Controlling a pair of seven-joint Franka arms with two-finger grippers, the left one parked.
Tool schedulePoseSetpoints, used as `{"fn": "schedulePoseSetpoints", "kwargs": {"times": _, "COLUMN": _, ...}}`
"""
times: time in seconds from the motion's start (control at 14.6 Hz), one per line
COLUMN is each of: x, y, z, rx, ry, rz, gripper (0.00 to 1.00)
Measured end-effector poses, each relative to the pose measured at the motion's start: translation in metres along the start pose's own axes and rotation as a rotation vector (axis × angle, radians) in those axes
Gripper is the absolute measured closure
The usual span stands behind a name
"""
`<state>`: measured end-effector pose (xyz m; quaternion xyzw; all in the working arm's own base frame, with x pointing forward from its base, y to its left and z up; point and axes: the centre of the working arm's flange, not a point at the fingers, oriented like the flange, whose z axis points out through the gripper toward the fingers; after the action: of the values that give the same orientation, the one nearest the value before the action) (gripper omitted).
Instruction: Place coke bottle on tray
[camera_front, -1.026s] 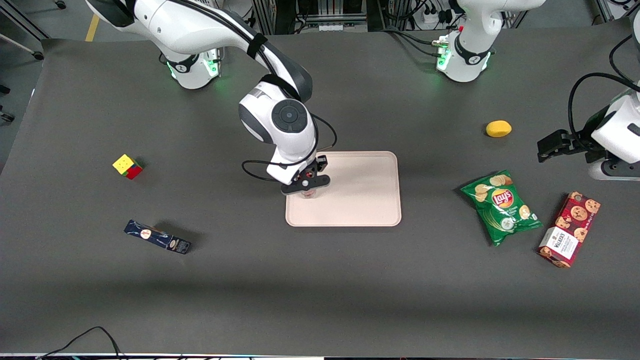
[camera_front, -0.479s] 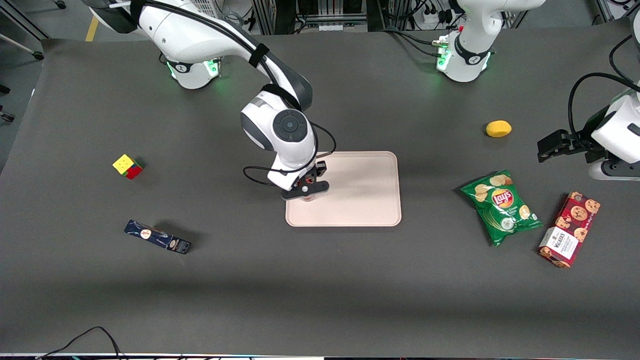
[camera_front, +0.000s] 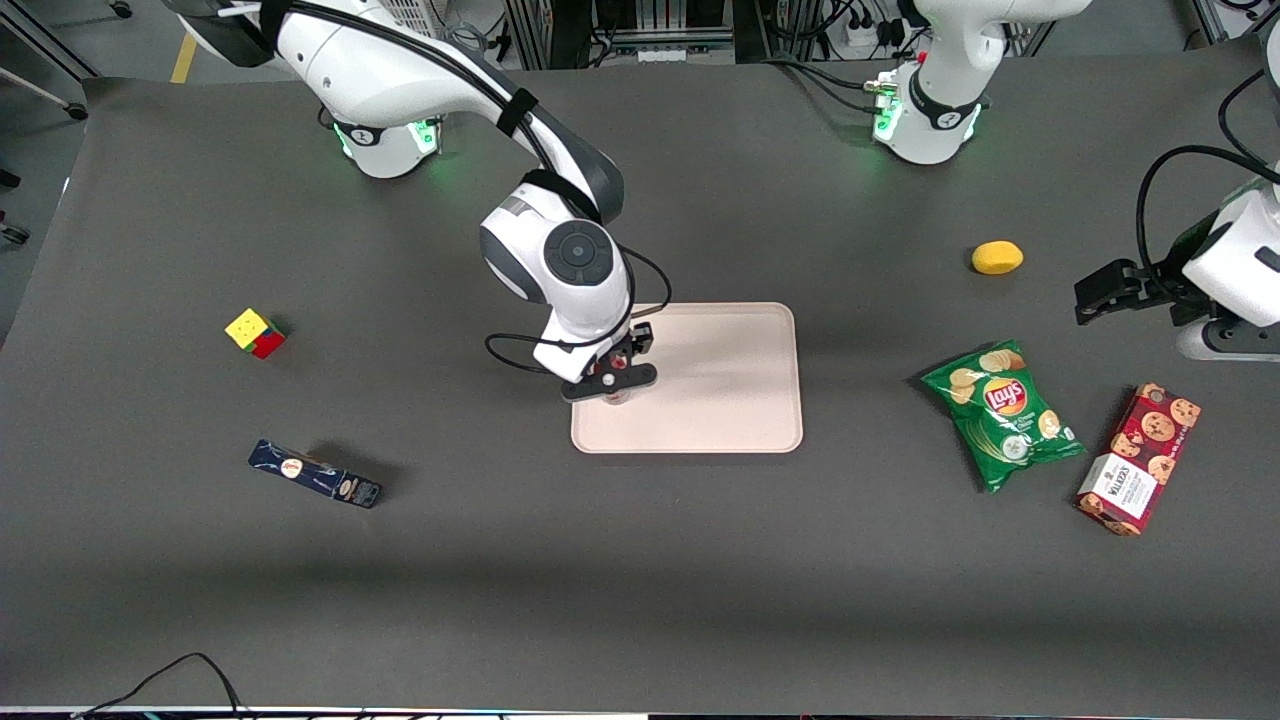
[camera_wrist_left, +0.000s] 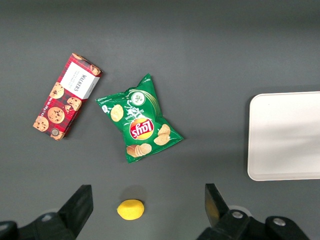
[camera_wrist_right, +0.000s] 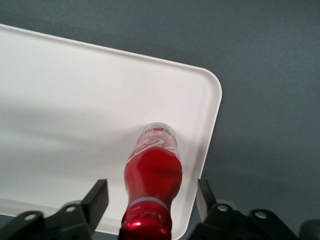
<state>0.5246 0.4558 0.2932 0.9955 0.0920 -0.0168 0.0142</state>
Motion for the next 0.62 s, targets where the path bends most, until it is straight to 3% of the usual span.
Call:
{"fn": "schedulePoseSetpoints", "kwargs": {"times": 0.07, "x": 0.0, "y": 0.0, "z": 0.0, "rx": 0.0, "ry": 0.001, "rz": 0.004, "gripper": 0.1}}
{"fn": "schedulePoseSetpoints", "kwargs": {"times": 0.14, "x": 0.0, "y": 0.0, "z": 0.0, "rx": 0.001, "ry": 0.001, "rz": 0.005, "gripper": 0.01}}
{"fn": "schedulePoseSetpoints", "kwargs": {"times": 0.41, "x": 0.001, "y": 0.0, "z": -0.001, "rx": 0.002, "ry": 0.003, "rz": 0.006, "gripper": 0.0}}
{"fn": "schedulePoseSetpoints", "kwargs": {"times": 0.62, "x": 0.009, "y": 0.0, "z": -0.033, "rx": 0.022, "ry": 0.049, "rz": 0.014, "gripper": 0.0}}
